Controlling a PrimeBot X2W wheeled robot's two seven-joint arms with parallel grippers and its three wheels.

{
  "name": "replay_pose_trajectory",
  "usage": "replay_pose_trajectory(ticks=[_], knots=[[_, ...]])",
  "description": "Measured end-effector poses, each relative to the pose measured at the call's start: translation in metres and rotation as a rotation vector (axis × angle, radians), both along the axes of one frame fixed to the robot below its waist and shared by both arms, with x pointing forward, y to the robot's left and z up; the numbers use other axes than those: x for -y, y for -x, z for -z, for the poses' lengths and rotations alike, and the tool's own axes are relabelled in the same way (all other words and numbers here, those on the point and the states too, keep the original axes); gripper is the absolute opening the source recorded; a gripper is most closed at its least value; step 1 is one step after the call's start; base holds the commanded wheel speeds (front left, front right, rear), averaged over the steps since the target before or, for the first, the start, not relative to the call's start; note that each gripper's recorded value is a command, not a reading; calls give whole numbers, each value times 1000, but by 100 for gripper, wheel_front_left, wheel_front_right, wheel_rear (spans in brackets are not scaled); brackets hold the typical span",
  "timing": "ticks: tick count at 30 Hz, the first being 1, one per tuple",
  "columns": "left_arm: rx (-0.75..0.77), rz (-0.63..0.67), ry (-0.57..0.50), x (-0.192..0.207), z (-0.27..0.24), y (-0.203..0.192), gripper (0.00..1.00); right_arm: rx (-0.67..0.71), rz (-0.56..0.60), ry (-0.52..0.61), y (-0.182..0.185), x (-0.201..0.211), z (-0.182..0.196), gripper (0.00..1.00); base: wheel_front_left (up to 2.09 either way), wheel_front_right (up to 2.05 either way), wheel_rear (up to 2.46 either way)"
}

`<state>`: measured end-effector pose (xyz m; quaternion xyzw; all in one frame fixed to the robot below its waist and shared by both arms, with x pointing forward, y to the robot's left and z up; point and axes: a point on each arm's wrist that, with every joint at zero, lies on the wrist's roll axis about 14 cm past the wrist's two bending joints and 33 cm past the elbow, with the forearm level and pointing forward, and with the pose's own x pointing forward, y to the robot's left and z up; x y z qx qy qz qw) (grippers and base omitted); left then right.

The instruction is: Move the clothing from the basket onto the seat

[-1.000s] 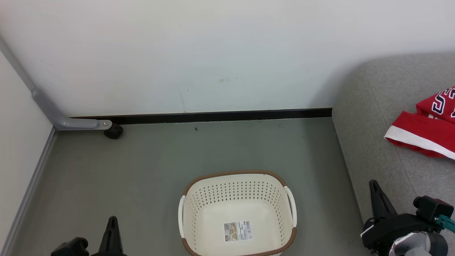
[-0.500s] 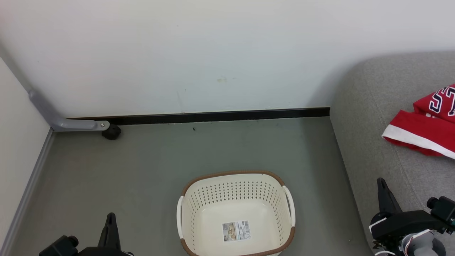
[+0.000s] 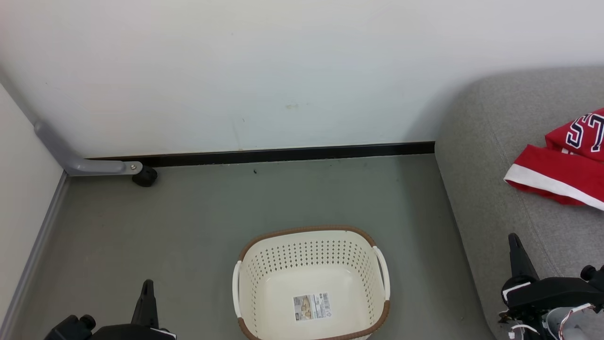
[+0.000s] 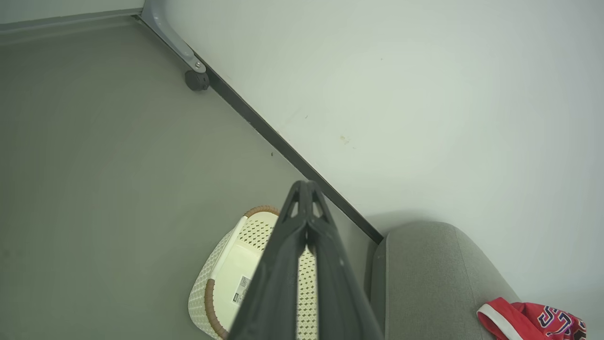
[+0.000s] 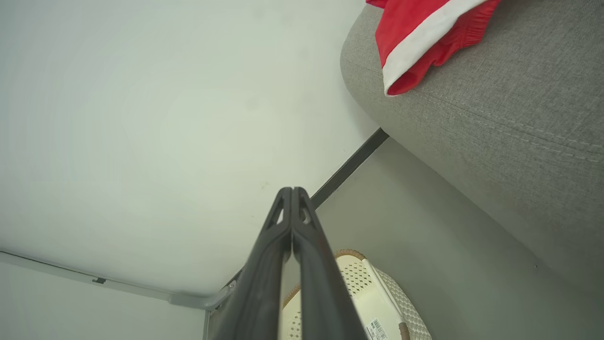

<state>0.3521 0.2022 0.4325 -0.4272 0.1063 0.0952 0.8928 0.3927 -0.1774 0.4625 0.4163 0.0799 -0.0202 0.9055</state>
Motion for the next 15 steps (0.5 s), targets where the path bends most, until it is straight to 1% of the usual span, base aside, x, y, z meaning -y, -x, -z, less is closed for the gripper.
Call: replay_pose_trajectory(ticks=[8, 9, 10, 11, 15], knots=[[20, -11, 116, 2, -4, -3, 0, -6, 32, -113, 3, 5, 0, 0, 0, 0, 0], [20, -11, 116, 2, -4, -3, 0, -6, 32, -113, 3, 5, 0, 0, 0, 0, 0], [22, -12, 137, 3, -5, -4, 0, -7, 39, -147, 3, 7, -1, 0, 0, 0, 0], [22, -12, 137, 3, -5, -4, 0, -7, 39, -147, 3, 7, -1, 0, 0, 0, 0], [35, -16, 195, 4, -8, -6, 0, -3, 53, -206, 4, 8, -2, 0, 0, 0, 0]])
